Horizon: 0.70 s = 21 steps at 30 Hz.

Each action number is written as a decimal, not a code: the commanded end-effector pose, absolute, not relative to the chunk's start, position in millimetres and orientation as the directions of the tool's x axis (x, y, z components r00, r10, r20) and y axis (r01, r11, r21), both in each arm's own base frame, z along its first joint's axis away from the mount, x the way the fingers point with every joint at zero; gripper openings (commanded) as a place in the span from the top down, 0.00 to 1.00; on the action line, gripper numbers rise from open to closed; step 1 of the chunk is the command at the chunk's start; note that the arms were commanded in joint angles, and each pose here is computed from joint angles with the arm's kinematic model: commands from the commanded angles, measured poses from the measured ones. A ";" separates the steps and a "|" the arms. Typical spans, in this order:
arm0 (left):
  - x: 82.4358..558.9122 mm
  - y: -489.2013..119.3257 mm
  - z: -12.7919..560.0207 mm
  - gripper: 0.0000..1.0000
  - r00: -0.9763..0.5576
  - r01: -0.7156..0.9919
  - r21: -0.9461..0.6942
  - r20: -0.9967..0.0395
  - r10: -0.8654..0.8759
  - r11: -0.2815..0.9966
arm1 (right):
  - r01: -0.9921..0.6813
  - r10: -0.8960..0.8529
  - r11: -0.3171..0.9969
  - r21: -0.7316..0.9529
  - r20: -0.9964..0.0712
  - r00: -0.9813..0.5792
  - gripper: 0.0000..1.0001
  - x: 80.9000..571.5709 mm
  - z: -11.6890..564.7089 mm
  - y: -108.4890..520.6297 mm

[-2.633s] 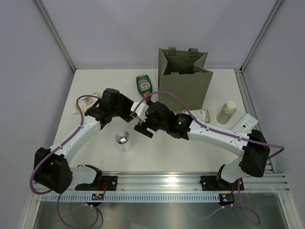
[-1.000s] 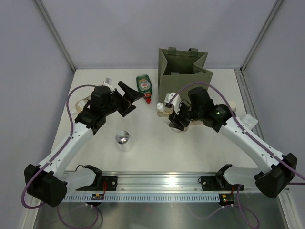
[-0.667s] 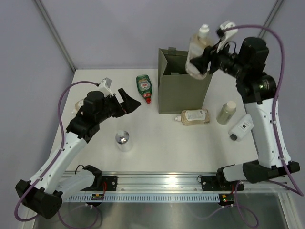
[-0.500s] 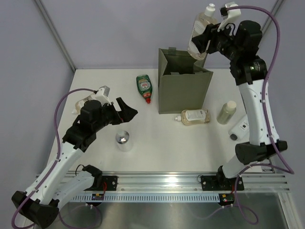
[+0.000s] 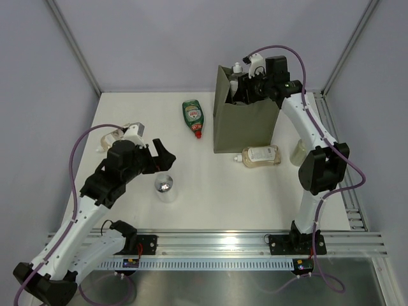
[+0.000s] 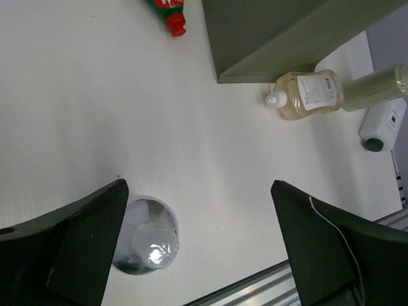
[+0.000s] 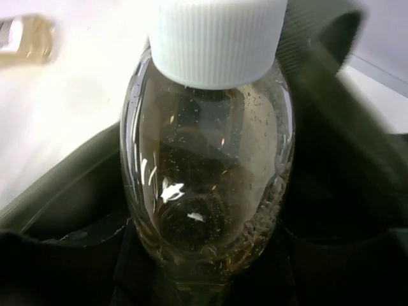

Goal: Place the personal care products into the canvas bag

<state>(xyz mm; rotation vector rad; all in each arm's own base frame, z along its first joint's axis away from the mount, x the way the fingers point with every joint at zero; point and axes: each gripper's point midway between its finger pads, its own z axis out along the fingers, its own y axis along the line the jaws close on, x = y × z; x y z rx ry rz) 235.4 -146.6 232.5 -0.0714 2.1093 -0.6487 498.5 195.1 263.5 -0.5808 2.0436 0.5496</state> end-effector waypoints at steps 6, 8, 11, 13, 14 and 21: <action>237.0 -118.5 214.8 0.01 -0.597 0.017 -0.404 -0.738 -0.315 0.915 | -0.742 -0.342 0.670 0.034 -0.873 -0.349 0.18 477.9 275.3 209.2; 236.9 -109.7 207.1 0.01 -0.611 -0.051 -0.376 -0.721 -0.326 0.925 | -0.743 -0.344 0.668 0.036 -0.870 -0.352 0.09 478.9 277.5 209.1; 235.4 -102.7 205.1 0.01 -0.623 -0.115 -0.357 -0.701 -0.347 0.927 | -0.742 -0.343 0.670 0.025 -0.876 -0.340 0.01 476.1 293.7 207.5; 232.6 -104.4 199.3 0.01 -0.650 -0.131 -0.356 -0.674 -0.352 0.925 | -0.752 -0.344 0.659 0.015 -0.883 -0.320 0.00 469.9 308.1 206.9; 231.1 -105.2 197.0 0.01 -0.664 -0.132 -0.350 -0.664 -0.345 0.927 | -0.760 -0.346 0.650 -0.009 -0.894 -0.285 0.01 467.7 323.3 206.8; 218.1 -114.1 192.1 0.01 -0.712 -0.088 -0.329 -0.640 -0.291 0.940 | -0.816 -0.309 0.577 -0.039 -0.935 -0.173 0.00 404.1 389.5 198.1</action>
